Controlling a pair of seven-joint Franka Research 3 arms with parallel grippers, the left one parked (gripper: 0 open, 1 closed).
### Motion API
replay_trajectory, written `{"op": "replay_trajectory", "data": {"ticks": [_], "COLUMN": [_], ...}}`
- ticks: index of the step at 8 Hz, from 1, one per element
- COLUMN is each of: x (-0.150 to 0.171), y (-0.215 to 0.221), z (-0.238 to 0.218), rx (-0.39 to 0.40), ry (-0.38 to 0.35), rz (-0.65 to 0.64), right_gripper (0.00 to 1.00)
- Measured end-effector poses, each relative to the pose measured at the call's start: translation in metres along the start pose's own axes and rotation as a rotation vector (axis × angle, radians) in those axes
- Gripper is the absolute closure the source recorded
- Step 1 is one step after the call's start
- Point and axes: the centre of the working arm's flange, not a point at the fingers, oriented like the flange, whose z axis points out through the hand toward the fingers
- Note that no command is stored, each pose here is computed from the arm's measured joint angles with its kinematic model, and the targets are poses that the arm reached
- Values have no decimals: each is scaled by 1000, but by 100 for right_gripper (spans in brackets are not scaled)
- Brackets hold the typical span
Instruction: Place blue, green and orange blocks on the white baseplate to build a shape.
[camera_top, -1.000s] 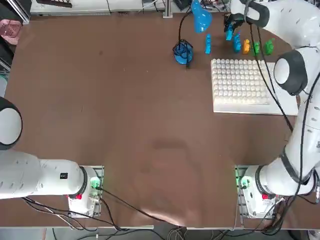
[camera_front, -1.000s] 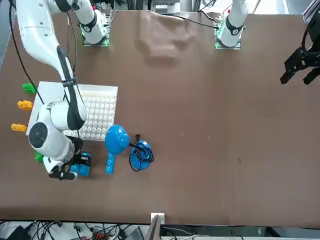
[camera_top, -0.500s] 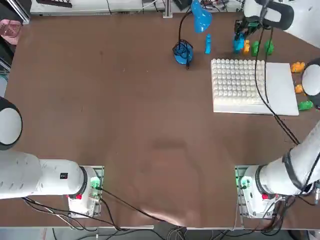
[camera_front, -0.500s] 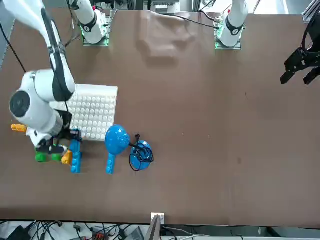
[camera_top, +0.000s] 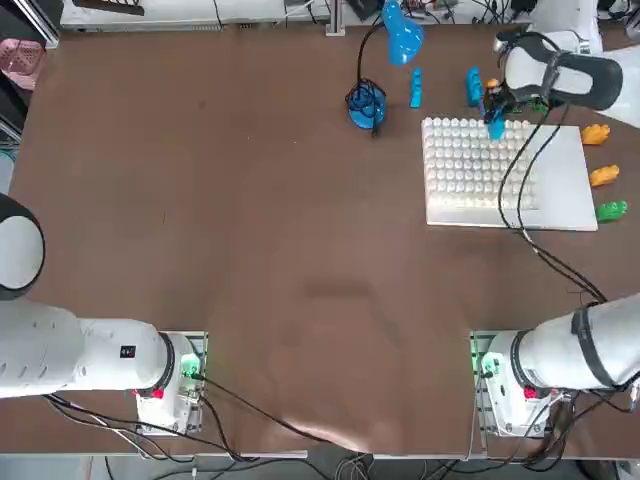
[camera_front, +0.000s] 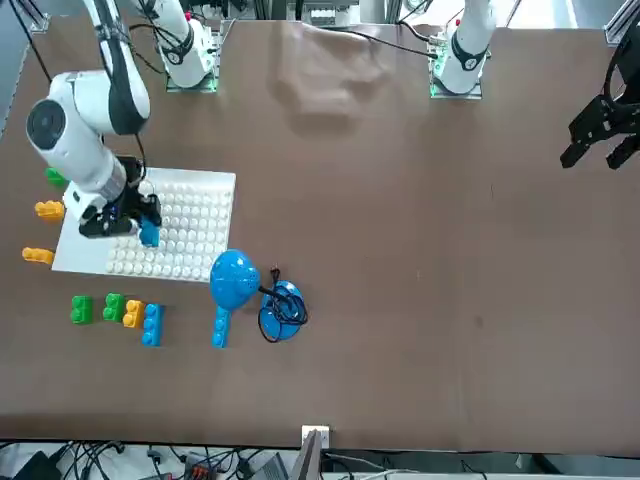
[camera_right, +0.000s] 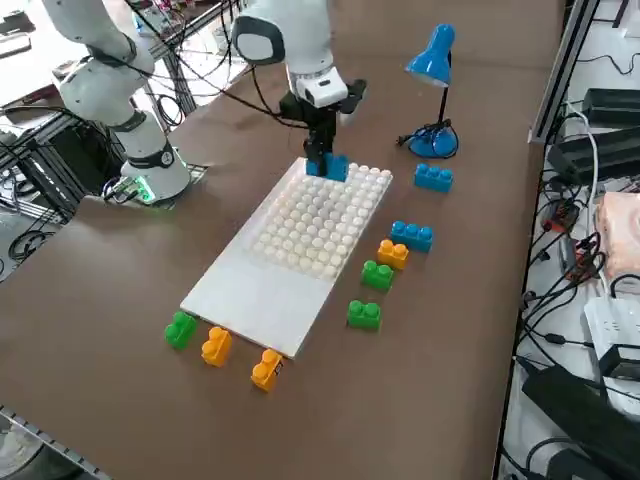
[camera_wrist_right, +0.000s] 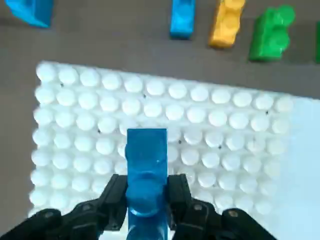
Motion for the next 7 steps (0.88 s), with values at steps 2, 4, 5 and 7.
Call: {"op": "replay_trajectory", "data": {"ticks": [2, 4, 5, 7], "x": [-37, -61, -69, -80], "y": [7, 27, 38, 48], "z": [26, 51, 59, 67], "rx": [0, 1, 1, 3], "ry": [-12, -9, -17, -28], "rz": [7, 10, 14, 19], "right_gripper": [62, 62, 62, 62]}}
